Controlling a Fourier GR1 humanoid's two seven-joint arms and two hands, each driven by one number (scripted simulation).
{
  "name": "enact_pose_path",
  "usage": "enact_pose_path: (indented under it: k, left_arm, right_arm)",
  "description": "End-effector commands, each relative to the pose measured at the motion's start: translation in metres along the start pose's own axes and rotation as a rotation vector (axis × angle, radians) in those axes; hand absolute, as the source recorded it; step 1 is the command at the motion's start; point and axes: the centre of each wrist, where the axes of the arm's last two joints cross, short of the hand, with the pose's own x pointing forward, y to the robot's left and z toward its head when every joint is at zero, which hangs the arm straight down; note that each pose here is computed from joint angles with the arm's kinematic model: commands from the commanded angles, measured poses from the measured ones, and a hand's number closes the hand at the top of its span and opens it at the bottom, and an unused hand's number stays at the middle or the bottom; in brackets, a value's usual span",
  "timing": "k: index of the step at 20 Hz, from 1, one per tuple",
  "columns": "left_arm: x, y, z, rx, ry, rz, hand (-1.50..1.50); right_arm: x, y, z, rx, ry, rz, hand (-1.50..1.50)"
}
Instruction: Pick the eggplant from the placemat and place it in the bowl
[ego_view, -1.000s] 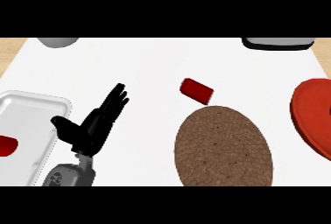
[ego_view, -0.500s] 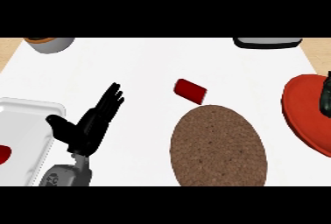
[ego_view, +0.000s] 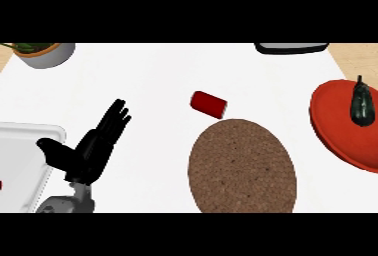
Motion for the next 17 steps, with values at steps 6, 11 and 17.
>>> enact_pose_path:
  k: [6,11,17]
  left_arm:
    - [-0.007,0.002,0.005,0.052,0.002,0.006,0.0]
    - [-0.01,0.014,0.017,0.073,0.008,0.006,0.0]
    - [-0.007,0.011,0.015,0.086,-0.018,0.034,0.0]
  right_arm:
    - [0.041,-0.066,0.136,0.043,-0.113,-0.042,1.5]
    - [0.053,-0.109,0.192,0.094,-0.077,-0.038,1.5]
    - [0.053,-0.142,0.255,0.235,0.061,-0.072,1.5]
